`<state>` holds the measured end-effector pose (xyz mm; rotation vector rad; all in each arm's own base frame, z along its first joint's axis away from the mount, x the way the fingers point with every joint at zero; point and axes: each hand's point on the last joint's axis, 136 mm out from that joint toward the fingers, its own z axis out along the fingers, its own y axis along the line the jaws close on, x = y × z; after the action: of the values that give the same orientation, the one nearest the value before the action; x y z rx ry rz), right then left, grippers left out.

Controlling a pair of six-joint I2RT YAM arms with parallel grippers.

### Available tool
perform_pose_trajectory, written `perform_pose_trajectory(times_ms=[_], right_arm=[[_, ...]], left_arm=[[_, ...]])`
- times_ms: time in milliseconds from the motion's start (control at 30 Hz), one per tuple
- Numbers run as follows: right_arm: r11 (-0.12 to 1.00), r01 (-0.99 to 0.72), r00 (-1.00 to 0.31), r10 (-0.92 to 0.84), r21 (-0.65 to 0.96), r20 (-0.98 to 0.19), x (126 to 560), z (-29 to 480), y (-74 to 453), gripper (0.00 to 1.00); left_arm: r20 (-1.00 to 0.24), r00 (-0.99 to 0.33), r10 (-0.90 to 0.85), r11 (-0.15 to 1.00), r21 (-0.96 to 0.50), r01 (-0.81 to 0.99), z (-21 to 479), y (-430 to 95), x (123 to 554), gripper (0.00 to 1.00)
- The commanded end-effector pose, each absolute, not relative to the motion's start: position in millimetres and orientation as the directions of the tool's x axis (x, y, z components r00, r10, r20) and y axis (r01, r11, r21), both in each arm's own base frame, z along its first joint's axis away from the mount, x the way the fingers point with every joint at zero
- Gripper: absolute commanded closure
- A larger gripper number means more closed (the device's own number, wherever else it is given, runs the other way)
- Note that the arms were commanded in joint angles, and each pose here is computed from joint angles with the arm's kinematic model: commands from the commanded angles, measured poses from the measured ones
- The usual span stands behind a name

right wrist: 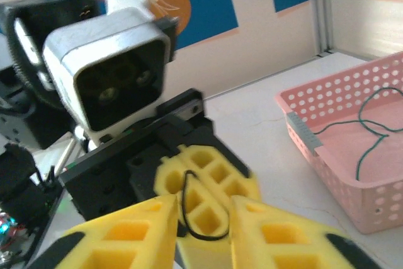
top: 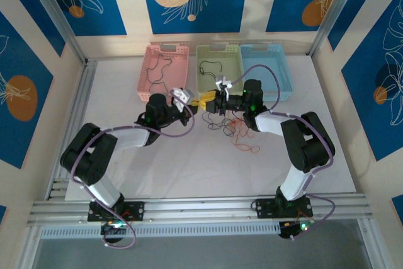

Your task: Untangle the cables

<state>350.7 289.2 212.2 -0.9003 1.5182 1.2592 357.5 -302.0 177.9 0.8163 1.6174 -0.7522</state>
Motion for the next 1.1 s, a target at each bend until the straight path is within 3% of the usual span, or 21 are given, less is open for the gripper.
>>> perform_pose_trajectory(times_ms=[0,233,433,667,933,1067], right_arm=[[0.382,-0.884,-0.242,0.116,0.268,-0.963,375.8,221.5,263.5,0.59],[0.615,-0.733,-0.297,0.094,0.290,-0.950,416.0,201.0,236.4,0.58],[0.729,-0.633,-0.312,0.069,0.261,-0.948,433.3,190.0,218.5,0.58],[0.697,-0.681,-0.355,-0.043,0.227,-0.934,429.6,173.7,240.1,0.58],[0.561,-0.825,-0.286,-0.309,0.069,-0.907,402.3,146.0,285.3,0.58],[0.550,-0.834,-0.284,-0.368,0.039,-0.885,401.3,135.2,291.1,0.58]], left_arm=[[-0.993,-0.073,0.088,0.675,0.005,0.738,212.8,-275.3,358.6,1.00],[-0.991,-0.062,0.116,0.867,0.071,0.493,274.6,-196.7,334.6,1.00],[-0.999,-0.007,0.040,0.956,0.037,0.290,315.5,-131.5,298.2,1.00],[-0.999,0.003,-0.047,0.955,-0.044,0.295,330.1,-119.9,277.6,1.00],[-0.999,-0.001,-0.049,0.994,-0.049,0.101,339.2,-74.2,264.1,1.00],[-0.999,-0.010,-0.042,0.996,-0.043,0.084,343.5,-69.3,261.1,1.00]])
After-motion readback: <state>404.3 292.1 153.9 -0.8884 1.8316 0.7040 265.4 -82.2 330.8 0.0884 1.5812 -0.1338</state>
